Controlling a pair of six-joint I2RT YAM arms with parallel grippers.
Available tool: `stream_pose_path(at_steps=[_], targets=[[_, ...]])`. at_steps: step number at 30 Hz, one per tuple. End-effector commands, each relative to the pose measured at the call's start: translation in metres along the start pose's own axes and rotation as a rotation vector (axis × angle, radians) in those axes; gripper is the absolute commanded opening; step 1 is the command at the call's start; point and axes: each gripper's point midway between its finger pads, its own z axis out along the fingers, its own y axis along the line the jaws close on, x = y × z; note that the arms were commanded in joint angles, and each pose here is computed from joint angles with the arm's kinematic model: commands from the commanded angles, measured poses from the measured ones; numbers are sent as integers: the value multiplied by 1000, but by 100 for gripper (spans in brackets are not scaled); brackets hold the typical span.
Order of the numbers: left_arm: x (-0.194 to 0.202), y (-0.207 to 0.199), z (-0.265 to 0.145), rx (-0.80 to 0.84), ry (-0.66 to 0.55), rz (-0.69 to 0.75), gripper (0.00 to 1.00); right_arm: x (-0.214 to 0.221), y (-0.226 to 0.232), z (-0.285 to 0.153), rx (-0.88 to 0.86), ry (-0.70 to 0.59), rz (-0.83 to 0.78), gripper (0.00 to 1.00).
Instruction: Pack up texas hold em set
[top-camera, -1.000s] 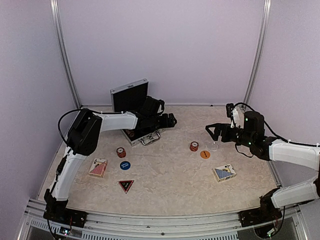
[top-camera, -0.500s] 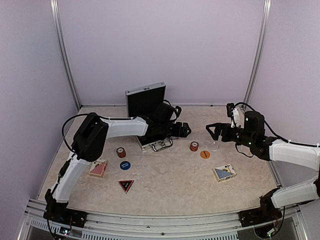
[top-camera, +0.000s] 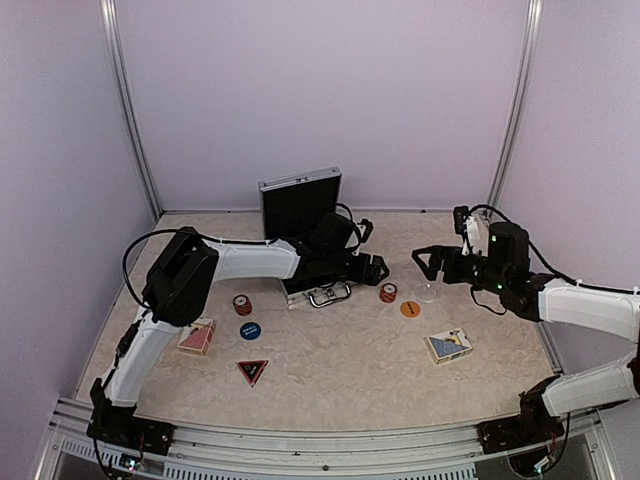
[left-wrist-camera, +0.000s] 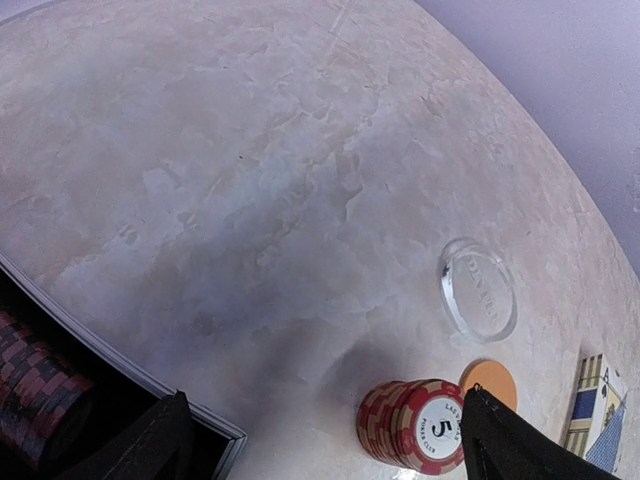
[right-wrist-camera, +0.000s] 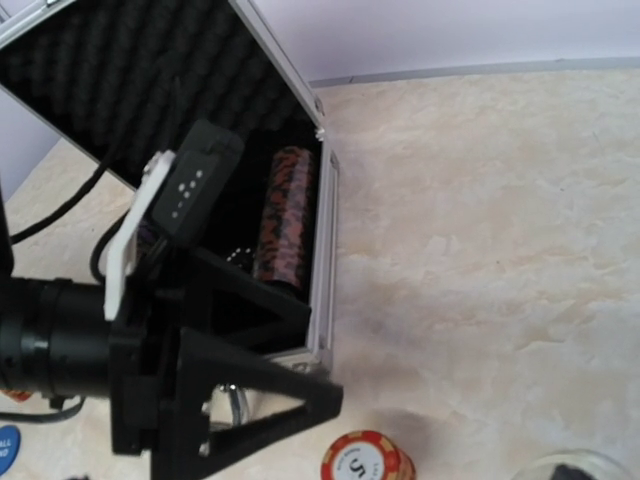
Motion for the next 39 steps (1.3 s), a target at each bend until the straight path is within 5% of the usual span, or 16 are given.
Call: stream_pose_path(at_steps=[1,27,39], targets=[[82,-41,-1,101,238,19,91,-1,4,-3,-3,-8,4,100],[113,-61,-41,139,317,66,91,8,-13,-2,103,63,0,100],[42,-91,-47,176,179,102,97,22,-19,-2,153,169,-9,100]])
